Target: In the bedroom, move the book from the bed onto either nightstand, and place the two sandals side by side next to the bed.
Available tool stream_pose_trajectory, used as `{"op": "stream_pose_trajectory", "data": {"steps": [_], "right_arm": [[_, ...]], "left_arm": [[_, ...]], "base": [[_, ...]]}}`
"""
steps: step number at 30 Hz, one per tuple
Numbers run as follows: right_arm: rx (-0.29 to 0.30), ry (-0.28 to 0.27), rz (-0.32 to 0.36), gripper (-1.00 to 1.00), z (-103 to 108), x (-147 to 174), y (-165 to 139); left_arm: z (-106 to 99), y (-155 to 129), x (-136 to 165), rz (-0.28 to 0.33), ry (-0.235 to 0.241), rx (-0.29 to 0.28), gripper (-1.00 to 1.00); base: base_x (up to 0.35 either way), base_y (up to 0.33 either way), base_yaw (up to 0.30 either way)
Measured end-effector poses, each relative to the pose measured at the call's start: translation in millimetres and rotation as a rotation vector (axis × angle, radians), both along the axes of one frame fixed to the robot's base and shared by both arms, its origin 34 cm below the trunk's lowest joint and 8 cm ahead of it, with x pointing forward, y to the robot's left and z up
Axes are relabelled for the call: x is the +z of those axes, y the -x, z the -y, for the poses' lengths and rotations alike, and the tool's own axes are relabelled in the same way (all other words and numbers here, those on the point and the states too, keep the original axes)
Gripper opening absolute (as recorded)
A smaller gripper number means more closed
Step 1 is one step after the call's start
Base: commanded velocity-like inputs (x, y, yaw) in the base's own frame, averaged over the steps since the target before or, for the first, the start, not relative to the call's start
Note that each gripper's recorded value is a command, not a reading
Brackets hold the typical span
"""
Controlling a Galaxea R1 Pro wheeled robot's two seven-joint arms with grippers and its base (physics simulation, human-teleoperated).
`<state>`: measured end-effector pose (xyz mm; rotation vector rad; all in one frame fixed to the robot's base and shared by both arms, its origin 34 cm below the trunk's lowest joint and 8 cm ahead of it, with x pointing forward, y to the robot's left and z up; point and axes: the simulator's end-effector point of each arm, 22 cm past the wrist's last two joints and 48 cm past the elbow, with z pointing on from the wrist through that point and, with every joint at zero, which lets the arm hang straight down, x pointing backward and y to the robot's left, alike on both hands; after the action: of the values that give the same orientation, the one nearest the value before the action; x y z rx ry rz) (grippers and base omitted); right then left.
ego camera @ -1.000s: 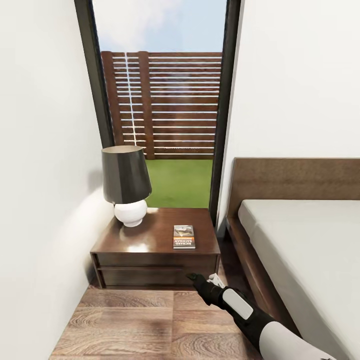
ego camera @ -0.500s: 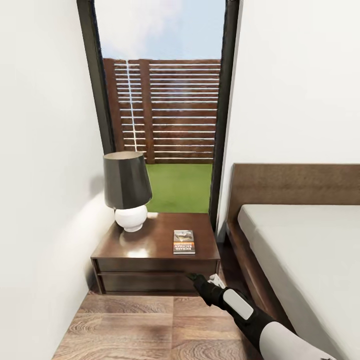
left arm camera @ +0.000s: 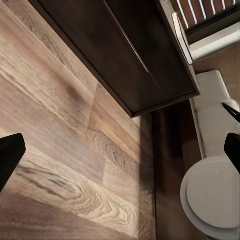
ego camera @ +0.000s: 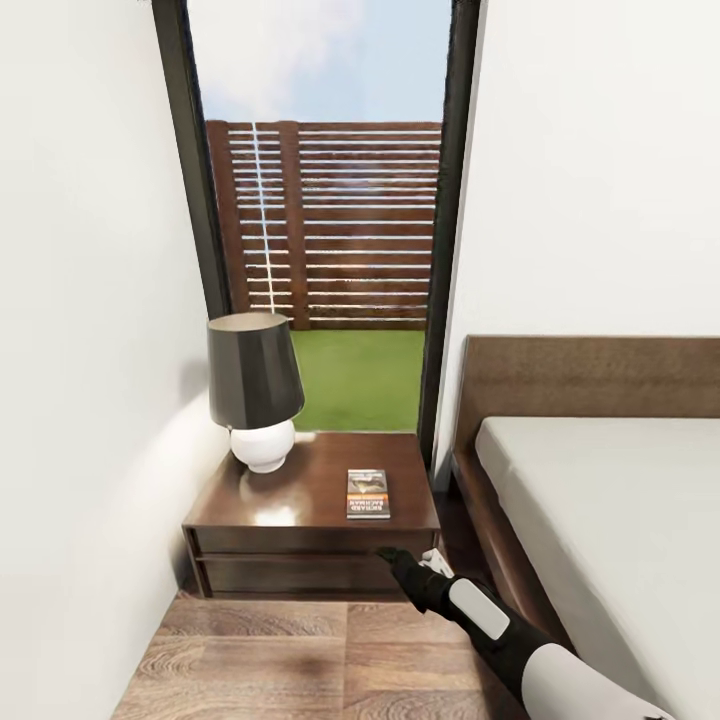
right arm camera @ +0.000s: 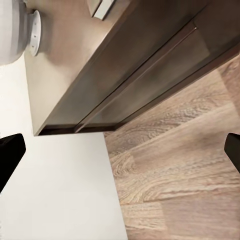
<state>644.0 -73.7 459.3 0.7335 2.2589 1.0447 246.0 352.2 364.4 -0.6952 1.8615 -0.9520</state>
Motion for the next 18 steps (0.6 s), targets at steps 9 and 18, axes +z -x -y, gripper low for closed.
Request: {"op": "stream_pose_trajectory", "data": {"steps": [9,18], "right_arm": [[-0.005,0.008,-0.01,1.0,4,15,-3],[-0.019,0.03,-0.051,1.0,14,16,1]], "left_arm": [[0,-5,20,0.0,0.0,0.0,1.0],[0,-9,40,-0.001,0.0,0.0,1.0]], "base": [[0.0,0.0,0.0],[0.0,0.0,0.0]]}}
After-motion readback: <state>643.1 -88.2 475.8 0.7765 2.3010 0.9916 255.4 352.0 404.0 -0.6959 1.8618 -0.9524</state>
